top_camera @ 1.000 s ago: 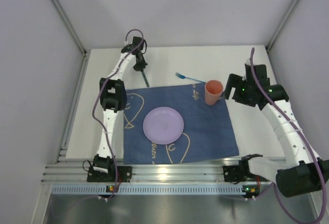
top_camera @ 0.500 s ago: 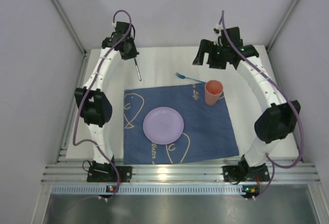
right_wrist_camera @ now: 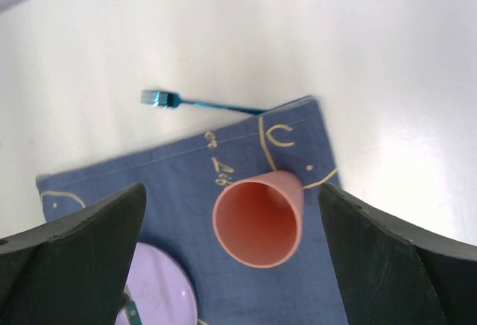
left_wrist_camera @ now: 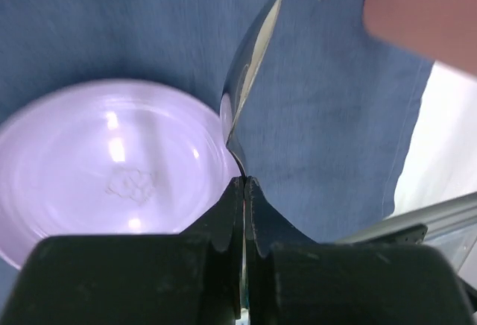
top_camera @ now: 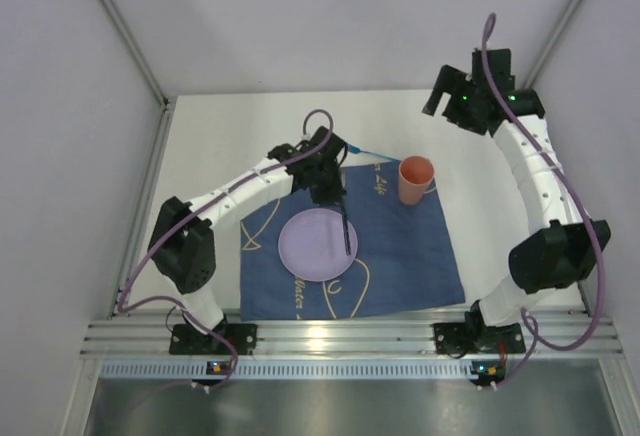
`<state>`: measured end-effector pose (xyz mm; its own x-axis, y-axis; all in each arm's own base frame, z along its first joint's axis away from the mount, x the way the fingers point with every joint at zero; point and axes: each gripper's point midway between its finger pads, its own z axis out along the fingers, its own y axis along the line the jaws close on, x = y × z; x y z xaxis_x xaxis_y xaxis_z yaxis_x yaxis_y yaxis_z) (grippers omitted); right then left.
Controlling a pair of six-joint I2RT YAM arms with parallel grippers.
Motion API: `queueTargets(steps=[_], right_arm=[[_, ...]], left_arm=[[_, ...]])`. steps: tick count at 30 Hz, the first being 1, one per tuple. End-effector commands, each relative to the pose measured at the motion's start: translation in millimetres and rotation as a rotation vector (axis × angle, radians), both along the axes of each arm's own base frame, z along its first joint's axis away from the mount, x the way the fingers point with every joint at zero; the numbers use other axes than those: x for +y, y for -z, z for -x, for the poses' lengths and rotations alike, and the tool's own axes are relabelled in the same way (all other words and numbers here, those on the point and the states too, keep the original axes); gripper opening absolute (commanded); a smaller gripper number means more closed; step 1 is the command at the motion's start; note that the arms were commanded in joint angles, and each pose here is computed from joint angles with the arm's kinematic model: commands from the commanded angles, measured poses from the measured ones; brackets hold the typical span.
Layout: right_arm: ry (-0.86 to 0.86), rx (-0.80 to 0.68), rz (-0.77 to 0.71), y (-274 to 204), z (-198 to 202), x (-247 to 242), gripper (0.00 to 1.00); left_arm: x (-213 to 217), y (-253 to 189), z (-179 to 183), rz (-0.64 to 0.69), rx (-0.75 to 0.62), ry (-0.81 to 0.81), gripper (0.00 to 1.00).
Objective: Set the dinner table for one person
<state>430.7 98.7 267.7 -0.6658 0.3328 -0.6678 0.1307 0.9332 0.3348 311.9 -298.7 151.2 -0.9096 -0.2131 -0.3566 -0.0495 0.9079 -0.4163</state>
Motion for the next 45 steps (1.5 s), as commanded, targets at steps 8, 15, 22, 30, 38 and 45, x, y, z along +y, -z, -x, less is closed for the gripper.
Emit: queueTargets(steps=[8,15,22,30,38,45], right_arm=[[0.203,-0.071,0.057,-27.7,54.0,-87.4,1.0],[0.239,-0.031,0.065,-8.1,74.5,-109.1,1.0],[0.236,-0.025,0.064,-2.5,85.6,-109.5,1.0],[0.222,-0.014,0.035,4.9,100.3,-103.3,1.0],[0.234,0.014,0.05,23.0,120.5,-105.3,1.0],[0.253,0.051,0.083,41.3,132.2,-113.1,1.0]], left_arm=[[-100.6,29.3,38.3,0.171,0.076,0.024,0.0],[-128.6,59.3,50.3,0.142,0.143,0.082,0.26],[-110.3,11.7,12.2,0.165,0.023,0.055,0.63],[-63.8,1.6,-114.4,0.233,-0.049,-0.086,0.61],[-78.6,36.1,-203.1,0.369,-0.032,-0.154,0.6],[-92.1,67.9,-206.5,0.4,0.043,-0.166,0.57]])
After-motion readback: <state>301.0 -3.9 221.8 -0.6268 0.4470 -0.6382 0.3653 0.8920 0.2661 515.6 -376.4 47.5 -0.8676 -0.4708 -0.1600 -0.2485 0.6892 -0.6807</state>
